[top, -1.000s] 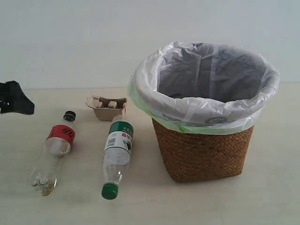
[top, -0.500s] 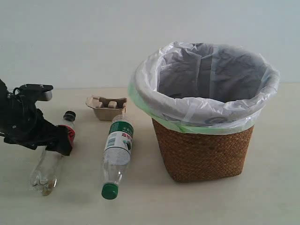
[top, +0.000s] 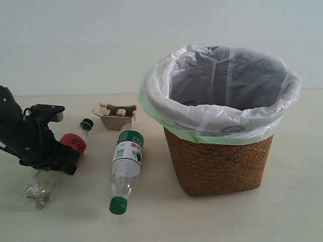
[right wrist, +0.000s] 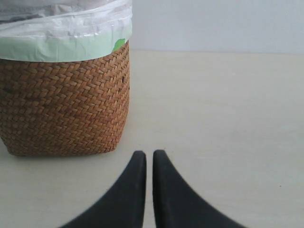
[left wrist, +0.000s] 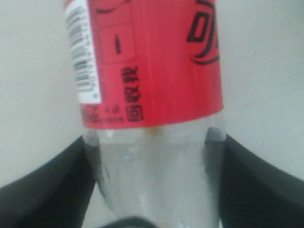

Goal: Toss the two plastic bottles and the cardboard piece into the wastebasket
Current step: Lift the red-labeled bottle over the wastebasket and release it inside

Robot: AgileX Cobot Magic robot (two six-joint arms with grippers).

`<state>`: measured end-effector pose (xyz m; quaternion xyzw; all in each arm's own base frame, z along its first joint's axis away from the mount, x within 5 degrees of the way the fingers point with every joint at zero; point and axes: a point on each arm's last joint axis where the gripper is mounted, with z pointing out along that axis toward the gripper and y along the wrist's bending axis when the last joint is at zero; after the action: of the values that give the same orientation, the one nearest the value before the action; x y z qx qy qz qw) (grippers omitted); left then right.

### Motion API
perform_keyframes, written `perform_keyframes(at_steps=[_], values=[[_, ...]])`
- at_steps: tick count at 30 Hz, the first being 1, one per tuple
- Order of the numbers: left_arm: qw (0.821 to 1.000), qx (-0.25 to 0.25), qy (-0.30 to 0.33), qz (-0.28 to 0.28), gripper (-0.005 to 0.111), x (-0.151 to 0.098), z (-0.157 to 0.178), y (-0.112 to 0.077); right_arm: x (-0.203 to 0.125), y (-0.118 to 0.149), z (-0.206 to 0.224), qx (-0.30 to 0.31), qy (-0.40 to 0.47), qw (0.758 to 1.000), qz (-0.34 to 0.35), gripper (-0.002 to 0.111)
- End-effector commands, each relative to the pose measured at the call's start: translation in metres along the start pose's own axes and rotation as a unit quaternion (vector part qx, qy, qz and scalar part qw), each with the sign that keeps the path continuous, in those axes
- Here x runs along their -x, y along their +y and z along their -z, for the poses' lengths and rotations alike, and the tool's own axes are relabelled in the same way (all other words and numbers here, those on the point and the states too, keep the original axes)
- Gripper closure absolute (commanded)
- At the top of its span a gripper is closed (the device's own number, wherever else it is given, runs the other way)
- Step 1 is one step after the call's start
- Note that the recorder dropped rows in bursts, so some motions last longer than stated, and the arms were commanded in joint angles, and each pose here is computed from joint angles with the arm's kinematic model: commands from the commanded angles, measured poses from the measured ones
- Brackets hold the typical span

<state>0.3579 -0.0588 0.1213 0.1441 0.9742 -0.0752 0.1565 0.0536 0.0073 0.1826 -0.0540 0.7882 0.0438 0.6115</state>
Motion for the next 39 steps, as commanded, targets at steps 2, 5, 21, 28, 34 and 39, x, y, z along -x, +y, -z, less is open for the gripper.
perform_keyframes(at_steps=[2, 5, 21, 28, 34, 39], values=[[1.000, -0.001, 0.007, -0.007, 0.103, 0.002, 0.004, -0.002, 0.001, 0.000, 0.001, -0.001, -0.008, 1.000, 0.006, 0.106], [1.000, 0.005, -0.001, -0.008, 0.103, 0.010, 0.022, -0.003, 0.001, 0.000, 0.001, -0.001, -0.008, 1.000, 0.006, 0.106], [0.953, 0.257, -0.161, 0.029, 0.103, 0.076, 0.262, 0.011, 0.001, 0.000, 0.001, -0.001, -0.008, 1.000, 0.006, 0.106], [0.976, 0.187, -0.109, 0.008, 0.103, 0.082, 0.234, 0.001, 0.001, 0.000, 0.001, -0.001, -0.008, 1.000, 0.006, 0.106], [0.926, -0.231, -0.251, -0.162, 0.086, 0.112, 0.239, -0.125, 0.001, 0.000, 0.001, -0.001, -0.008, 1.000, 0.006, 0.106], [0.874, -0.250, -0.341, -0.240, -0.002, 0.119, 0.274, -0.185, 0.001, 0.000, 0.001, -0.001, -0.008, 1.000, 0.006, 0.106]])
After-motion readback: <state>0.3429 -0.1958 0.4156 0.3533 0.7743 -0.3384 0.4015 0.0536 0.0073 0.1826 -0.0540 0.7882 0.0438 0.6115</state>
